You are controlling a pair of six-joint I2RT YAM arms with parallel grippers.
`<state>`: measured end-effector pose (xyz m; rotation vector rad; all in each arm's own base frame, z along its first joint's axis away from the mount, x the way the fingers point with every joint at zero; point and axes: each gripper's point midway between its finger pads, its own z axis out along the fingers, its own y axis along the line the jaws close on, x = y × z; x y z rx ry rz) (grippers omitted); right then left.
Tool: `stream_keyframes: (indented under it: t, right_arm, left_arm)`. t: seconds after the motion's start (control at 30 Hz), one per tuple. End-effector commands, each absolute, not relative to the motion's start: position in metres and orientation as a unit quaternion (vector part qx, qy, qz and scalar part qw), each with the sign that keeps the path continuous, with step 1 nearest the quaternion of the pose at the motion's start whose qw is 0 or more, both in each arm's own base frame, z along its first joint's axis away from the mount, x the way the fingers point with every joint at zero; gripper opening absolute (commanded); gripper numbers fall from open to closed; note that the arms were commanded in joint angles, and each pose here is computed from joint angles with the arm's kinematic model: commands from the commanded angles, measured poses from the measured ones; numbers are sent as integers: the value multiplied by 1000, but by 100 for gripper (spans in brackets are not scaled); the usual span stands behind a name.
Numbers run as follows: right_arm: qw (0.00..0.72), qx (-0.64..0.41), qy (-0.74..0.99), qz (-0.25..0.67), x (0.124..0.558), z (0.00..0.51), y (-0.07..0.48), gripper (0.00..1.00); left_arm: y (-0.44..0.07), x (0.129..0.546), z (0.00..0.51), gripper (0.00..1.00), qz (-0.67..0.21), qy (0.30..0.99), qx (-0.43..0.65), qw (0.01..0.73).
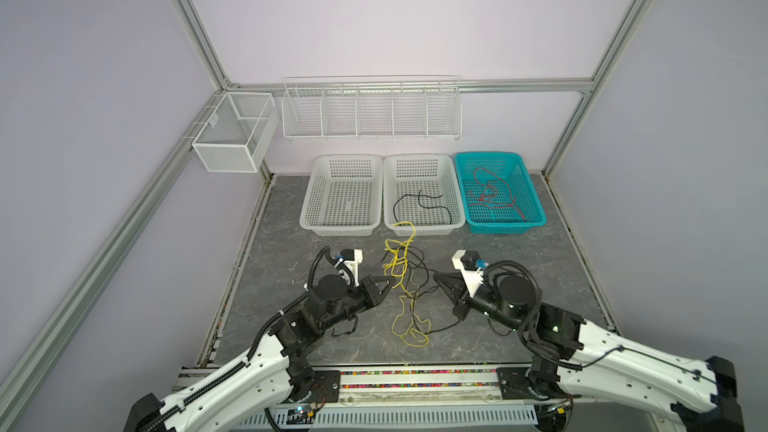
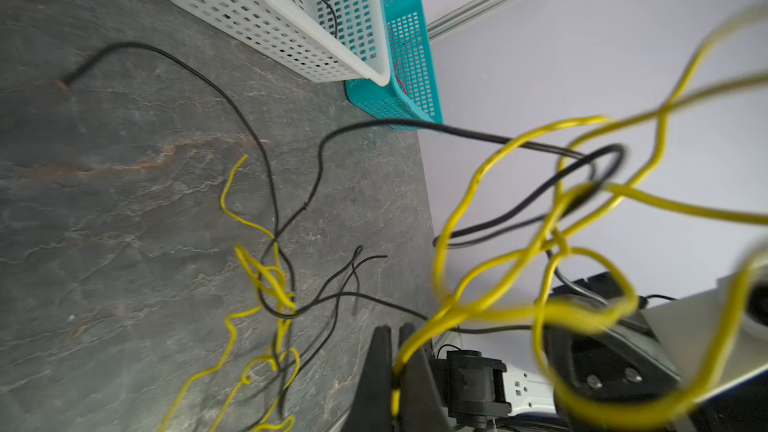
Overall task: Untangle the cables
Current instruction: 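Pull the grasped wires away from the left gripper with the right gripper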
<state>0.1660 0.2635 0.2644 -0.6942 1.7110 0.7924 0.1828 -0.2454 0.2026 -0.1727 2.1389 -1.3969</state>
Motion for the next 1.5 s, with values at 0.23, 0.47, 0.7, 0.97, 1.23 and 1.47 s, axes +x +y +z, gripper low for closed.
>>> stream_keyframes:
  t: [0.23, 0.47, 0.7, 0.97, 1.23, 1.47]
  right_arm:
    - [591, -245, 744, 191, 181, 292, 183, 7]
    - [629, -173, 742, 155, 188, 335, 141, 6]
    - [649, -111, 741, 135, 188, 368, 105, 6]
    - [668, -52, 723, 169, 178, 392, 79, 6]
    - [681, -29, 697, 222, 167, 427, 70, 6]
    - [674, -67, 686, 266, 162, 463, 93, 6]
  left_arm:
    - [-227, 198, 188, 0, -485, 817, -84, 302]
    - [-213, 200, 165, 0, -442, 840, -92, 302]
    - [-199, 201, 131, 0, -384, 871, -94, 291]
    - [-178, 203, 97, 0, -320, 902, -99, 272]
    - [-172, 203, 73, 0, -293, 917, -98, 253]
    - [-173, 205, 61, 0, -283, 923, -94, 244]
